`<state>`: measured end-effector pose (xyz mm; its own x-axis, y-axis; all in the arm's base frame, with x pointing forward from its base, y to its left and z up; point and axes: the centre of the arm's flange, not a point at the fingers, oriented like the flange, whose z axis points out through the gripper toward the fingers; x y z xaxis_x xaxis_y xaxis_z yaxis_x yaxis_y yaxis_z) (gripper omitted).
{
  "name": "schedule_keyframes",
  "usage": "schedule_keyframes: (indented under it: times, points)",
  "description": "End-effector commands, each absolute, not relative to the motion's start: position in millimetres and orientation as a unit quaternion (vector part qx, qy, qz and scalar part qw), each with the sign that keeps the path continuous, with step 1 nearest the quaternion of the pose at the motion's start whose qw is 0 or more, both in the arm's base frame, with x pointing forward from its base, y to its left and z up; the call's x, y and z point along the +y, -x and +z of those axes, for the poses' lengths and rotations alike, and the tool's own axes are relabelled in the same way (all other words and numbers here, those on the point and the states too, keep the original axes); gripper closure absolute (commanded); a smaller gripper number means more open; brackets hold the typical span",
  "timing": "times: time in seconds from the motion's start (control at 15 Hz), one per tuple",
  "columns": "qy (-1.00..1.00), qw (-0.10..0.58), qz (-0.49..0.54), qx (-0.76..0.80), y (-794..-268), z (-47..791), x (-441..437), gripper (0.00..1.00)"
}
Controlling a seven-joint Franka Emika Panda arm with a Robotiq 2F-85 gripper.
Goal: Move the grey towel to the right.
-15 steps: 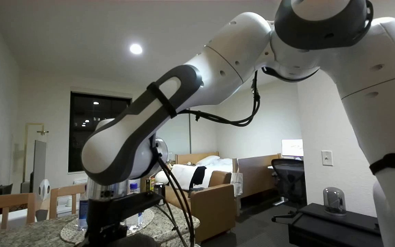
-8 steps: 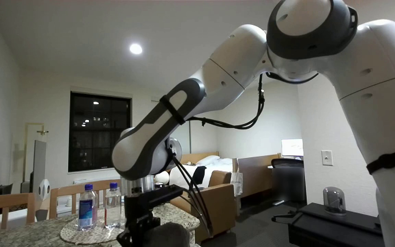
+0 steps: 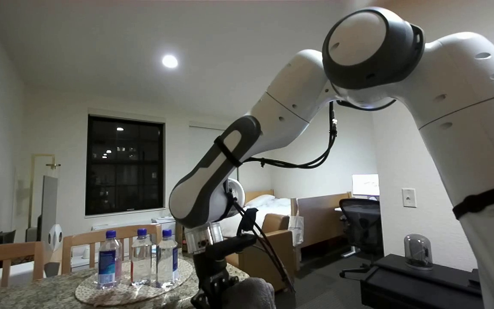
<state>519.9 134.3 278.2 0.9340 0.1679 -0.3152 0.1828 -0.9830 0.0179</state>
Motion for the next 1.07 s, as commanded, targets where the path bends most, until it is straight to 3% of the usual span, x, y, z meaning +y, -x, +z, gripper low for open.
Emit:
schedule_keyframes:
  times: [0.0,0.47,0.53,0.67,1.0]
  points:
    - [-0.972,0.017,-0.224,0.073,-494,267,129,0.92]
    - [-0.961,0.009,-0.275,0.029,-483,214,106,0.92]
    - [-0.962,0.013,-0.272,0.028,-483,211,105,0.64]
    - [-0.967,0.018,-0.254,0.033,-485,213,104,0.57]
    - [-0.981,0.051,-0.179,0.061,-501,238,108,0.26]
